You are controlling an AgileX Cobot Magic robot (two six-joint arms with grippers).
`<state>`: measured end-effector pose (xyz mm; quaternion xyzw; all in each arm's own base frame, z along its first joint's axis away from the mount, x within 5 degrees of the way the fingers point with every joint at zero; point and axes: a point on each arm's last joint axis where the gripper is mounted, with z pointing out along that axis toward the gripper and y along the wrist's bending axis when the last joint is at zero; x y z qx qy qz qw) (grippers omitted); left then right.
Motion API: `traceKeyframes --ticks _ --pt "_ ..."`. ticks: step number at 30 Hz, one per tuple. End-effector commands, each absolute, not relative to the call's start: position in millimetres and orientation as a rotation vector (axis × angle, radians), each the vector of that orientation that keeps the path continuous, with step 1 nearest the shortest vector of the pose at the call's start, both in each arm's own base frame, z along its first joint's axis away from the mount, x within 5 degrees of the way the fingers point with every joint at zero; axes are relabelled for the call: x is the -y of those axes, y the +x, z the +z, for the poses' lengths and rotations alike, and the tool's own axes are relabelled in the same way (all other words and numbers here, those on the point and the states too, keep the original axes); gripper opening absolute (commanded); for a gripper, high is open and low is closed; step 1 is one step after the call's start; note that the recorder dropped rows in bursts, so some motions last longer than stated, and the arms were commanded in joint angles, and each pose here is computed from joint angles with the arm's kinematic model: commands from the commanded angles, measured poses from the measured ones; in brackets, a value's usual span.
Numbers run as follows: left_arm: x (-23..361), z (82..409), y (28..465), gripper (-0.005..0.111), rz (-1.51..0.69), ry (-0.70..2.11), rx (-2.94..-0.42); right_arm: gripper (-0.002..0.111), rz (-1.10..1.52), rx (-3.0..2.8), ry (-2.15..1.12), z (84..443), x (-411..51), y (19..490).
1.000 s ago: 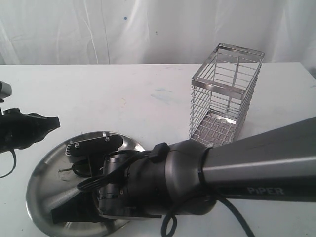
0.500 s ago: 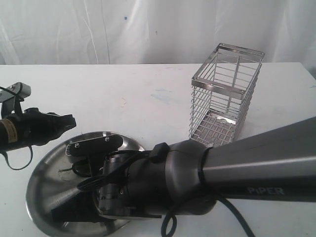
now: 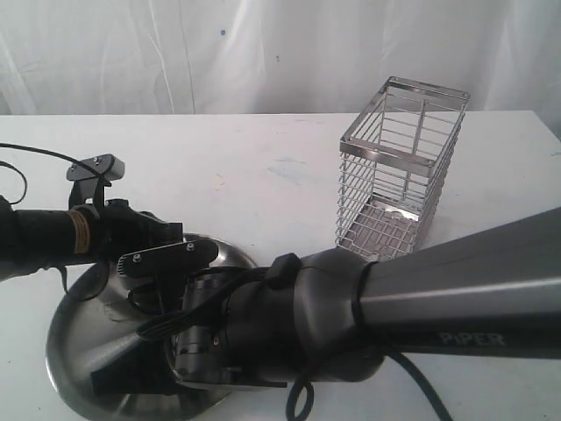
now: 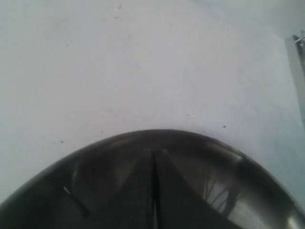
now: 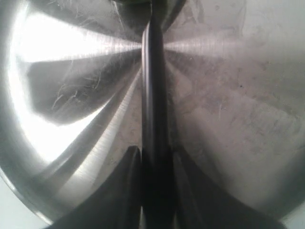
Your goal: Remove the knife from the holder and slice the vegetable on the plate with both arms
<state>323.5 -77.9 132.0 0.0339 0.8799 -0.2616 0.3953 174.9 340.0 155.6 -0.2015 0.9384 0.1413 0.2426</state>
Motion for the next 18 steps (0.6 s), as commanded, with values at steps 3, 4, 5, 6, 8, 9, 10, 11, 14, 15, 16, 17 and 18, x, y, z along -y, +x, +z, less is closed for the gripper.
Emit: traceKeyframes --ticks 3,4,5,6,8,9,10,11,14,15,16,17,18 --pt "72.7 113.8 322.1 0.0 -0.563 0.065 -2.347 0.0 0.395 -2.56 -0.549 157.0 -340.8 174.8" --pt "70.0 109.7 321.3 0.0 -0.523 0.054 -2.381 0.0 0.395 -2.56 -0.549 157.0 -340.8 174.8" --pt "68.9 108.7 320.9 0.0 -0.507 0.05 -2.393 0.0 0.395 -2.56 -0.549 157.0 -340.8 174.8" --pt "67.7 106.3 320.4 0.0 -0.489 0.045 -2.409 0.0 0.395 -2.56 -0.549 157.0 -340.8 174.8" --pt "67.3 98.3 319.3 0.0 -0.476 0.063 -2.441 0.0 0.391 -2.56 -0.551 156.9 -340.5 174.8" --pt "67.8 93.2 318.4 0.0 -0.475 0.09 -2.457 0.0 0.389 -2.561 -0.55 156.8 -340.4 174.9" --pt "68.1 84.8 317.2 0.0 -0.474 0.105 -2.483 0.0 0.386 -2.562 -0.55 156.8 -340.2 174.9" --pt "68.2 79.8 316.7 0.0 -0.479 0.1 -2.496 0.0 0.38 -2.564 -0.549 156.6 -339.8 174.9" --pt "68.2 71.8 315.8 0.0 -0.482 0.087 -2.519 0.0 0.35 -2.574 -0.541 155.9 -337.8 175.1" --pt "68.0 71.1 315.6 0.0 -0.48 0.087 -2.522 0.0 0.341 -2.579 -0.537 155.6 -337.1 175.1" --pt "67.9 70.4 315.5 0.0 -0.478 0.086 -2.526 0.0 0.323 -2.588 -0.529 155.1 -335.7 175.1" --pt "67.8 70.4 315.5 0.0 -0.477 0.086 -2.526 0.0 0.306 -2.601 -0.517 156.0 -333.9 174.7" --pt "67.8 70.4 315.5 0.0 -0.477 0.086 -2.526 0.0 0.291 -2.616 -0.535 156.7 -332.4 173.2"
